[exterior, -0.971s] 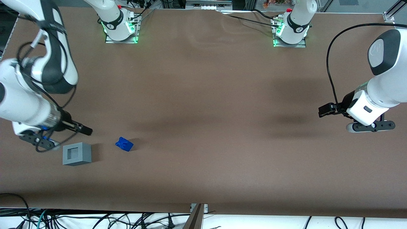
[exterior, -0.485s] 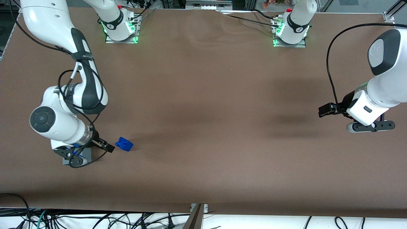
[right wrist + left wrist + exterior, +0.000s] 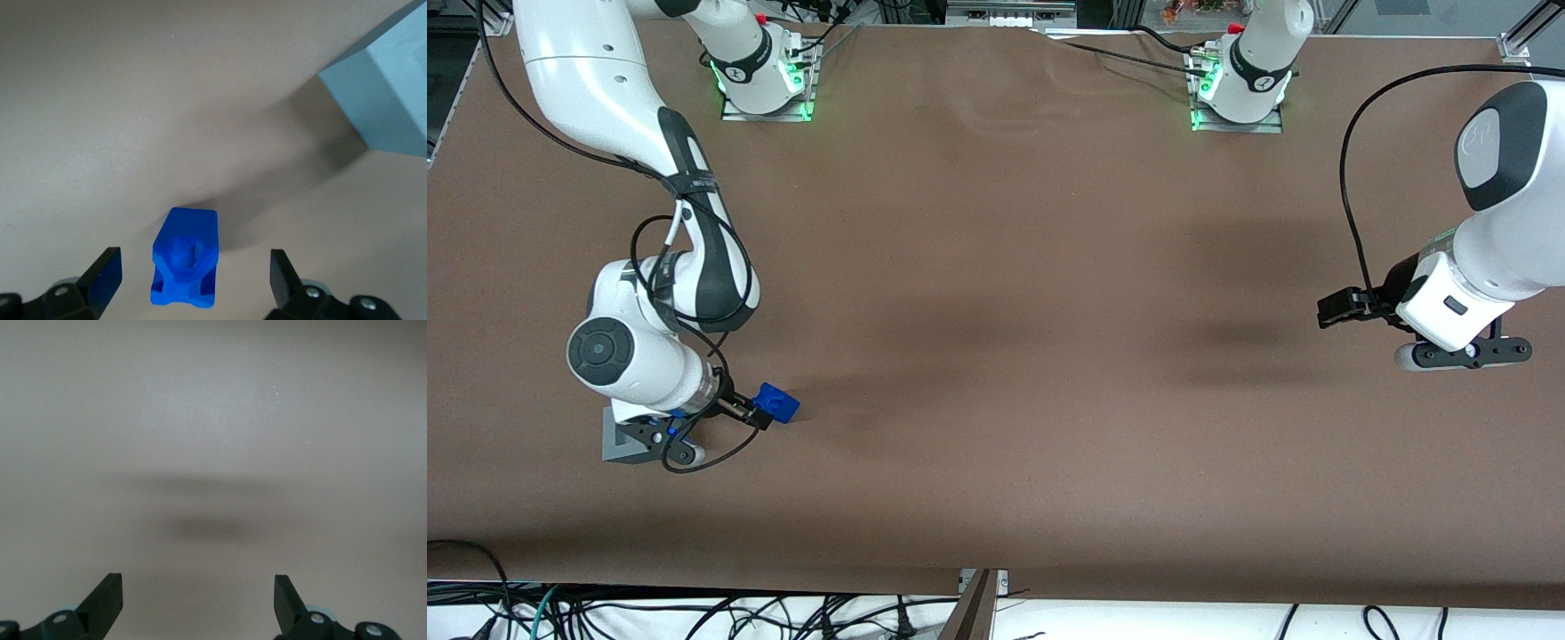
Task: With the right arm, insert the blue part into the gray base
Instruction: 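Close the right gripper on the blue part and lift it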
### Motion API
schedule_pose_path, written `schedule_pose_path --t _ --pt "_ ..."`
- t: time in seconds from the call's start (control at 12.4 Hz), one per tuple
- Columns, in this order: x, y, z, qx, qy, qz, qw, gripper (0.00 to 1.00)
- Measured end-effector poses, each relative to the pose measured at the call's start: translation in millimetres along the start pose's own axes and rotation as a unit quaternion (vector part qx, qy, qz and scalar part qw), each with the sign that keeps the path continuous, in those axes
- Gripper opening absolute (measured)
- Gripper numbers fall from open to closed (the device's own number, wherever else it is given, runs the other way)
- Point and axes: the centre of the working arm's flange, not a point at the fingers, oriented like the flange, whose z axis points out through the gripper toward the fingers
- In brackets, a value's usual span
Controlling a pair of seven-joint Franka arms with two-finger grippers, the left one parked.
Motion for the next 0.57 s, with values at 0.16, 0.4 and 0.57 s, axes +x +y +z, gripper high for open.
schedule_pose_path --t 0.16,0.4,0.57 --pt "-9.3 -11.1 12.5 -0.004 -0.007 0.000 1.0000 0.99" --pt "-17.5 -21.7 22.6 -0.006 -0.008 0.004 0.9999 0.99" --pt "-16.8 -21.7 24.4 -0.005 -0.005 0.004 1.0000 0.99"
